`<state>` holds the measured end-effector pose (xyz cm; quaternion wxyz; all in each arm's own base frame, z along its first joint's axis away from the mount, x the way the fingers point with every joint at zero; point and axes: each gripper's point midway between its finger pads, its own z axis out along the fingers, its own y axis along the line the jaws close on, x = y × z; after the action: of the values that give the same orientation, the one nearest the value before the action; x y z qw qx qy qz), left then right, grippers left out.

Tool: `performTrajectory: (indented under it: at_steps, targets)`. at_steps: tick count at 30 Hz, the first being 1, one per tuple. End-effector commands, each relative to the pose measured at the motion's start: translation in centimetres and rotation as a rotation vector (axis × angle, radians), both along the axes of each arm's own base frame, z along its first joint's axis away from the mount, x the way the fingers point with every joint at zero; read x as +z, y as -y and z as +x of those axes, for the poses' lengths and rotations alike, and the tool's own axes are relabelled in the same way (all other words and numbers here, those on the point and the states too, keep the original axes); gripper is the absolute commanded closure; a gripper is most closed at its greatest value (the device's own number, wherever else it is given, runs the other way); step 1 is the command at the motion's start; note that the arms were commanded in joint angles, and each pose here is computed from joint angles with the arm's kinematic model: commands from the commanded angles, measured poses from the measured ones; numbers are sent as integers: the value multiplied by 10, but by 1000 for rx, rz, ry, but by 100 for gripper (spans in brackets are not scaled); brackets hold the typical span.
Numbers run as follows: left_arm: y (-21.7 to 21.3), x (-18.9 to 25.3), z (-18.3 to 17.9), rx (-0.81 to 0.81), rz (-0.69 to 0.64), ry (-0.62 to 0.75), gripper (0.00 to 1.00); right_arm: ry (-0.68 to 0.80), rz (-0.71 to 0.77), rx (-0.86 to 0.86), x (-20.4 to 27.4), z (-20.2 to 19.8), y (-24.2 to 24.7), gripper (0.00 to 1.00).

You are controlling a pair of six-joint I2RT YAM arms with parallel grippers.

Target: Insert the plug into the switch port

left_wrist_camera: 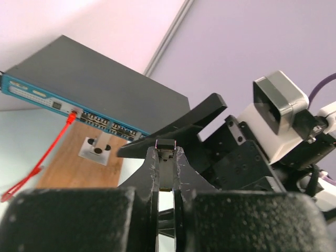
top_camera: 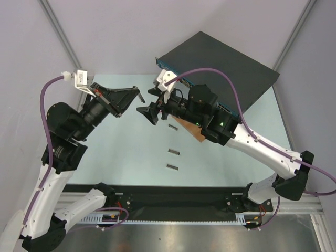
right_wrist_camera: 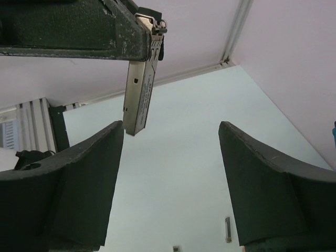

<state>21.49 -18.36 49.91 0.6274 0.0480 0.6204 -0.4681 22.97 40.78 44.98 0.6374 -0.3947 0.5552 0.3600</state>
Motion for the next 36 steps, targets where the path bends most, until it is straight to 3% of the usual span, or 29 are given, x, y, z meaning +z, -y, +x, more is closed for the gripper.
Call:
performTrajectory:
  at_steps: [1,8,11,12,14,17,18,20,21,26,31,36]
  targets:
    - [2,12,-9,-42,-69,1,100,112,117,-47,51,4,3,24]
    - [1,-6,-3,-21,-55,-52,100,164,108,-78,56,6,-4,42]
    - [0,-10,-3,-16,-45,-66,100,182,86,-111,54,9,-4,63]
    - [0,-10,-3,-14,-43,-67,99,189,72,-113,52,10,-5,84]
    - [1,-11,-5,-24,-25,-57,95,212,42,-133,49,14,-5,100]
    - [-2,-17,-9,-18,63,-15,71,286,-2,-160,48,17,5,100]
    - [-4,-20,-7,-8,130,20,61,296,-38,-163,36,19,7,100]
    - [-5,-21,-17,-37,223,40,52,380,-76,-185,40,18,24,100]
    - [-6,-23,-19,-42,295,82,42,404,-128,-185,23,18,27,100]
    - [-4,-39,-45,-178,468,101,20,622,-273,-197,6,8,61,100]
    - [4,-68,-63,-344,582,65,15,858,-441,-147,-34,-13,74,100]
    - [7,-87,-74,-448,644,47,21,1030,-498,-150,-41,-32,78,100]
